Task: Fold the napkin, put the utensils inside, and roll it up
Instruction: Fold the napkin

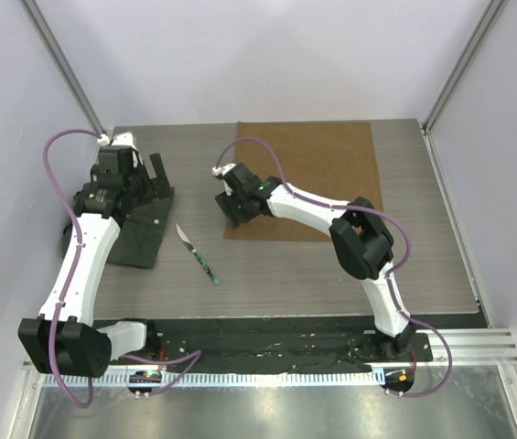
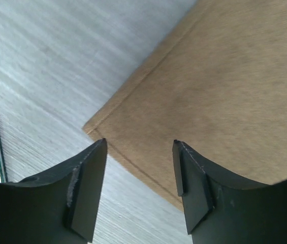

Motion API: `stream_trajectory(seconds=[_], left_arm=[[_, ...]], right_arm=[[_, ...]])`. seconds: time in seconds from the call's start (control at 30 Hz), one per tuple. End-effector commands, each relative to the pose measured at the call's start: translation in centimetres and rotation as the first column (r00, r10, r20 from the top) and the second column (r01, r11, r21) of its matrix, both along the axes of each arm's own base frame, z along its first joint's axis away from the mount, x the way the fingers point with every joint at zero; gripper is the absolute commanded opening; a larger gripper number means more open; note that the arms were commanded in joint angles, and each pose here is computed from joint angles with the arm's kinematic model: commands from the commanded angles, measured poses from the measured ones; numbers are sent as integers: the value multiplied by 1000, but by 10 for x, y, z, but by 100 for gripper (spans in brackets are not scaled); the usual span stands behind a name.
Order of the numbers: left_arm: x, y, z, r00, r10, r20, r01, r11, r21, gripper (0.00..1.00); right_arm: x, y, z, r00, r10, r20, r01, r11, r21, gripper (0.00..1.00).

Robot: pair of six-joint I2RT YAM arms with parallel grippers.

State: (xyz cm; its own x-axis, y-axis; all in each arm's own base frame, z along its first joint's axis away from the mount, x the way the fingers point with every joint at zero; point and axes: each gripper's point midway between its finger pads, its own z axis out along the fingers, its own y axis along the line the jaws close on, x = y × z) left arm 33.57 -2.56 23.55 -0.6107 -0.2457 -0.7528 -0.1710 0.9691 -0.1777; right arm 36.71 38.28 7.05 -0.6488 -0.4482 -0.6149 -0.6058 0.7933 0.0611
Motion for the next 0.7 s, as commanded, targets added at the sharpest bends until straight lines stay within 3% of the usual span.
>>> stream_trajectory(seconds=[0.0,0.67], left_arm=[[9,18,7,997,59,39,-61,996,65,100],[12,9,-5,999,35,0,-35,999,29,100]], right_arm=[[-5,21,17,995,46,85,-43,998,-37,61],[-26,49,-25,990,135,27,-133,988,-82,49]])
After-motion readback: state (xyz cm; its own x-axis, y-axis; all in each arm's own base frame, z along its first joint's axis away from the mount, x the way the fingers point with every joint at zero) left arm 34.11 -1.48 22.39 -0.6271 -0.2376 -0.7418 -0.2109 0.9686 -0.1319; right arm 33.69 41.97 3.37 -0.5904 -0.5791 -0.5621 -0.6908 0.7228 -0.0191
